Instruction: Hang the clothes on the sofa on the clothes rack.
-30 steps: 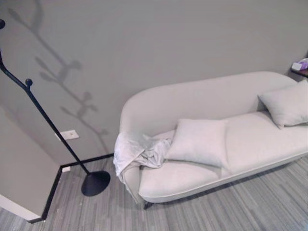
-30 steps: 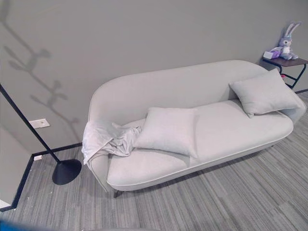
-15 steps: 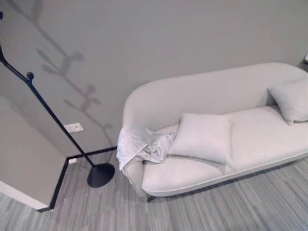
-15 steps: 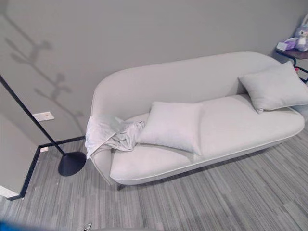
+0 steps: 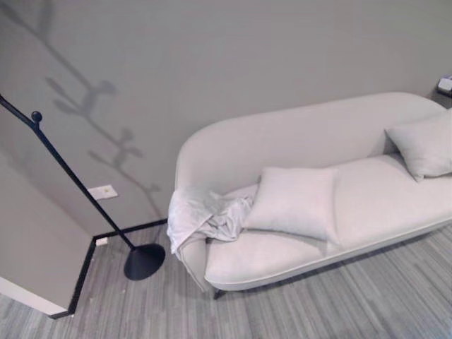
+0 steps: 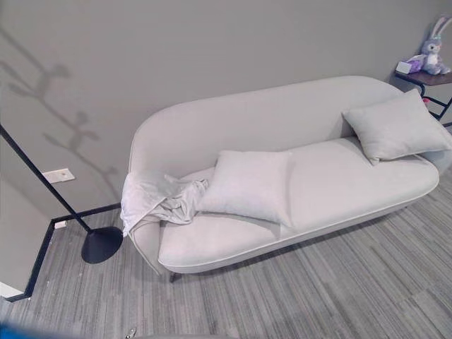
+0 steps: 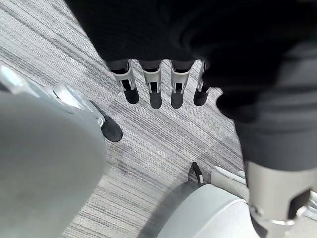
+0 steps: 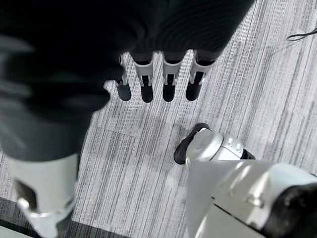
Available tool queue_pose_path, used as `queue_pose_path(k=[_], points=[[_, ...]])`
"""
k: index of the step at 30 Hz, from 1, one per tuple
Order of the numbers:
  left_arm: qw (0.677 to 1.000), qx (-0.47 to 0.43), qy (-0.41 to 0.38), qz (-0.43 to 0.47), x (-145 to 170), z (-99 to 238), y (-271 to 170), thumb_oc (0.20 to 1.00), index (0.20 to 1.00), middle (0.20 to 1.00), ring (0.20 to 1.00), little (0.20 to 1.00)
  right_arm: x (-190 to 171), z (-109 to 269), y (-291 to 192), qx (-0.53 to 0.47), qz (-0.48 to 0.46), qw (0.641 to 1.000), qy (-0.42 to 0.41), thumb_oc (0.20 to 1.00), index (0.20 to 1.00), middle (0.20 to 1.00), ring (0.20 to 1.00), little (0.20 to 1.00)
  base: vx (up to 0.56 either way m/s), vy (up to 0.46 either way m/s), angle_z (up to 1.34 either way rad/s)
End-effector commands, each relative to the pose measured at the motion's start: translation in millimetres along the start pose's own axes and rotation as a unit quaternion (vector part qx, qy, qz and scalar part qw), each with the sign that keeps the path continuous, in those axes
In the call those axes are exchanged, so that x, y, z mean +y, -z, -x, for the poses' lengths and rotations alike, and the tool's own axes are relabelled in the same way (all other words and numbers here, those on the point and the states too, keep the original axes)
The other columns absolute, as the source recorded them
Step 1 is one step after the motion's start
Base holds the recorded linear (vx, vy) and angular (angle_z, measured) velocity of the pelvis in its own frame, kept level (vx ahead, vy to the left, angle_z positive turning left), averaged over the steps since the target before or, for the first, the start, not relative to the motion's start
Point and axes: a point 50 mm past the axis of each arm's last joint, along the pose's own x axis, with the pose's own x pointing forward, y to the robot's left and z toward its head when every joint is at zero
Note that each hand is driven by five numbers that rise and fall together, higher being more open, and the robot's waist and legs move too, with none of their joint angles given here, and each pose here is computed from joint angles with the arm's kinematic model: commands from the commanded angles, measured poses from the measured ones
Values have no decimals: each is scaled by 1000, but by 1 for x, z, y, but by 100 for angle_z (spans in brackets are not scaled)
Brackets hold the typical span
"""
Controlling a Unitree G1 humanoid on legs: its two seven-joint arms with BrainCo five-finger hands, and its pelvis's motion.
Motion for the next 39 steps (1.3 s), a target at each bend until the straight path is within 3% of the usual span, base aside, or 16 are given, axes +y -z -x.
queue_pose_path(k=[1,16,21,25,33,36,39], points=[[999,-37,17,-21,-14,-2,-18,1000,1000,1000,1000,1000,25,-1,3,-1,44,999,-17,1000,1000,1000,1000,1000,-169,-17,-20],[999,-50,12,11,-24,-3,-17,1000,1000,1000,1000,1000,12,1,-14,-25,71,997,9,1000,1000,1000,1000,1000,162,247,-5],[998,-51,21,-36,-28,-3,-20,1000,1000,1000,1000,1000,5,2,-9,-7,74,997,10,1000,1000,1000,1000,1000,254,480,-19],[992,-75,27,-98,-30,-4,-42,1000,1000,1000,1000,1000,26,1,-16,-28,94,995,-28,1000,1000,1000,1000,1000,125,459,12],[993,-73,3,-93,-12,-2,-46,1000,1000,1000,1000,1000,37,1,-22,-49,158,986,-26,1000,1000,1000,1000,1000,109,334,-21],[994,-69,-10,-89,-4,-2,-44,1000,1000,1000,1000,1000,50,3,-37,-93,160,982,-27,1000,1000,1000,1000,1000,111,178,-25],[993,-79,-9,-86,-9,-2,-44,1000,1000,1000,1000,1000,69,9,-58,-167,226,960,-18,1000,1000,1000,1000,1000,57,78,-10]])
